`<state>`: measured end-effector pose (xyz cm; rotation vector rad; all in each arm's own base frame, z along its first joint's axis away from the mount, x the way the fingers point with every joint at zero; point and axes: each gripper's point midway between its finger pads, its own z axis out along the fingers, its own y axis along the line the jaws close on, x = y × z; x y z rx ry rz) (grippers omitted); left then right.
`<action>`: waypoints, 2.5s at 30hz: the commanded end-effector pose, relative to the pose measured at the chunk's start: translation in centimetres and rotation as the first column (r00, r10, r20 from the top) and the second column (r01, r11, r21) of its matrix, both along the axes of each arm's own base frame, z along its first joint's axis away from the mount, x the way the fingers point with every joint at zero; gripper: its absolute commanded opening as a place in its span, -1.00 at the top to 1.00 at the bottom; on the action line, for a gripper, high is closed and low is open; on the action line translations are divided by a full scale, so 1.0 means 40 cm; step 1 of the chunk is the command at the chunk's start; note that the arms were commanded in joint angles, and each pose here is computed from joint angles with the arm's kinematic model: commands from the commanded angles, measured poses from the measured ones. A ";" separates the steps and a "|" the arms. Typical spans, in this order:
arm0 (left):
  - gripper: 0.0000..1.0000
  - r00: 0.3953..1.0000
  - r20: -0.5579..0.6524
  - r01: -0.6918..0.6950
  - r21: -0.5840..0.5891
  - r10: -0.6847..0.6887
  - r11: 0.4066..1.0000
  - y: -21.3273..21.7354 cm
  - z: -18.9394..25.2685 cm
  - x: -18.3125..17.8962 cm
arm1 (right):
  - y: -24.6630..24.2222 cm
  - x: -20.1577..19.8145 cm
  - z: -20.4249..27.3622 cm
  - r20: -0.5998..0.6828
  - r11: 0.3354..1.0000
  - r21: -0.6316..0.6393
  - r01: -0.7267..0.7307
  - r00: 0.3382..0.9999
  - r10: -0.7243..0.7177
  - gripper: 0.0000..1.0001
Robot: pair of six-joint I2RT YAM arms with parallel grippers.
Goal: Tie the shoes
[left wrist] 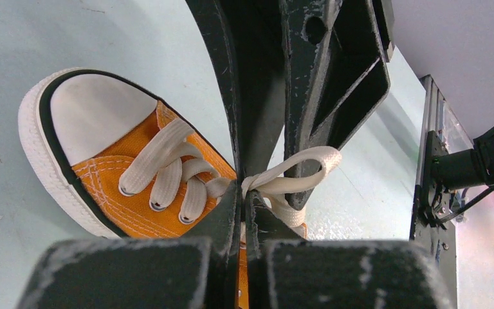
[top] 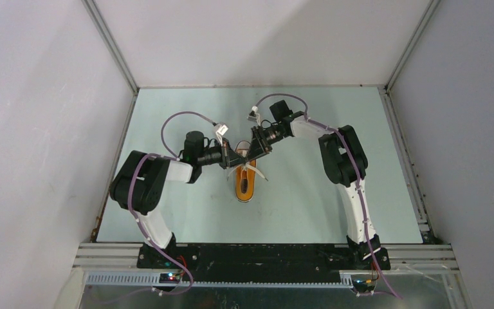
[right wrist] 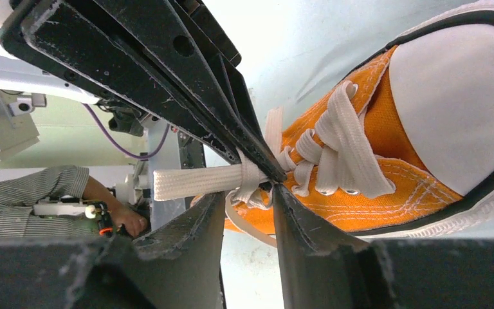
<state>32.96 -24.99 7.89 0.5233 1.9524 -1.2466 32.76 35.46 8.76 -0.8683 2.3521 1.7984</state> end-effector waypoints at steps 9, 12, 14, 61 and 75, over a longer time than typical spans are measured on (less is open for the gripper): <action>1.00 0.997 0.070 -0.020 -0.023 0.022 1.000 0.002 0.053 0.029 | 0.004 0.000 0.001 -0.036 1.000 0.031 -0.002 0.999 0.003 0.25; 1.00 0.997 0.069 -0.019 -0.023 0.020 1.000 0.004 0.052 0.027 | -0.016 0.011 0.004 -0.034 0.999 0.036 0.011 0.999 -0.010 0.24; 1.00 0.998 0.068 -0.018 -0.024 0.019 1.000 0.004 0.053 0.027 | -0.028 0.011 0.005 -0.024 1.000 0.026 0.014 1.000 -0.013 0.26; 0.82 1.000 0.002 -0.026 -0.027 0.026 0.999 0.006 0.044 0.045 | 0.000 0.003 -0.006 0.063 1.000 0.009 -0.027 0.998 0.027 1.00; 0.08 1.000 0.022 0.011 0.106 -0.013 0.994 0.048 0.110 0.031 | -0.045 0.040 0.013 0.149 0.999 -0.048 0.016 0.989 -0.009 1.00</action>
